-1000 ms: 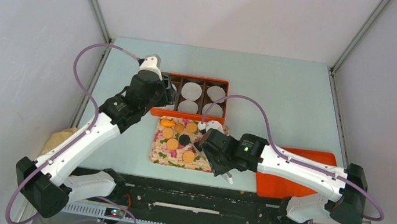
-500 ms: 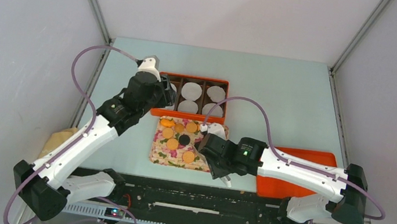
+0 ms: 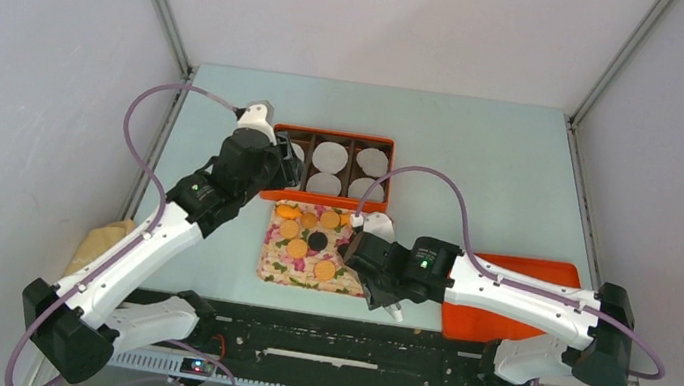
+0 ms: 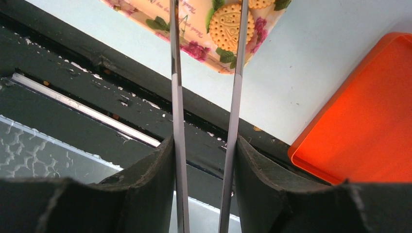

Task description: Pack the cookies

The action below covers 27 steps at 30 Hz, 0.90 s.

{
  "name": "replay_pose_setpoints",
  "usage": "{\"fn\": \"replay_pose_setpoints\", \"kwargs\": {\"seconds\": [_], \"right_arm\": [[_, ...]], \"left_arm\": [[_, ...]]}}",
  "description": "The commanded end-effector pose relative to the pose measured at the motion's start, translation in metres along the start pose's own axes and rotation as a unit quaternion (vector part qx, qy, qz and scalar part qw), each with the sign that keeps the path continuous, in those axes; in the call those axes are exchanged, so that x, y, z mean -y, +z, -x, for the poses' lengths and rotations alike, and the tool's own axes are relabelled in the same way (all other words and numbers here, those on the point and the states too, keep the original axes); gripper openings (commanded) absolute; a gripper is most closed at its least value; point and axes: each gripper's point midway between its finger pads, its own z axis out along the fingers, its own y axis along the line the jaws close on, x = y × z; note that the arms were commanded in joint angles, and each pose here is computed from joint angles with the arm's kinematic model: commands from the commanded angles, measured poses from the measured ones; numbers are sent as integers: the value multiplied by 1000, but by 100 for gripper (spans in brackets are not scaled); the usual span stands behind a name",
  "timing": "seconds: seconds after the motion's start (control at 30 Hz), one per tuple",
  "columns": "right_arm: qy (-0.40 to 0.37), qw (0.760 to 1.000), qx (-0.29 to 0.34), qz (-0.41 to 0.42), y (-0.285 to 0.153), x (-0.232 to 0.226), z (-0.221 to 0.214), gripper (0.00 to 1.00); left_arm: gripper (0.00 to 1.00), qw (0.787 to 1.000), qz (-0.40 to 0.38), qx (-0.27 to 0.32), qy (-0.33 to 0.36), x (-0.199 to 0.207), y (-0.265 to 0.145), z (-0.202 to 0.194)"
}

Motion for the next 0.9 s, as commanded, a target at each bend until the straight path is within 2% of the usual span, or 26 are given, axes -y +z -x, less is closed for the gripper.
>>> {"fn": "replay_pose_setpoints", "kwargs": {"seconds": [0.0, 0.27, 0.43, 0.5, 0.77, 0.87], "right_arm": [[0, 1000, 7, -11, 4, -2, 4, 49], [-2, 1000, 1, 9, 18, -15, 9, 36], [5, 1000, 10, 18, 11, -15, 21, 17], [6, 1000, 19, 18, 2, -15, 27, 12], [11, 996, 82, 25, -37, -11, 63, 1], [13, 995, 98, 19, -43, -6, 76, 0]], "left_arm": [[53, 1000, -14, 2, -8, 4, -1, -3], [53, 1000, -9, -4, -4, 0, 1, -9], [53, 1000, -8, -4, -3, -1, 1, -9], [53, 1000, -7, -3, -3, -1, 1, -8], [52, 1000, -10, 3, -7, 1, -2, -3], [51, 1000, -2, 9, -12, -1, -5, 0]]}}
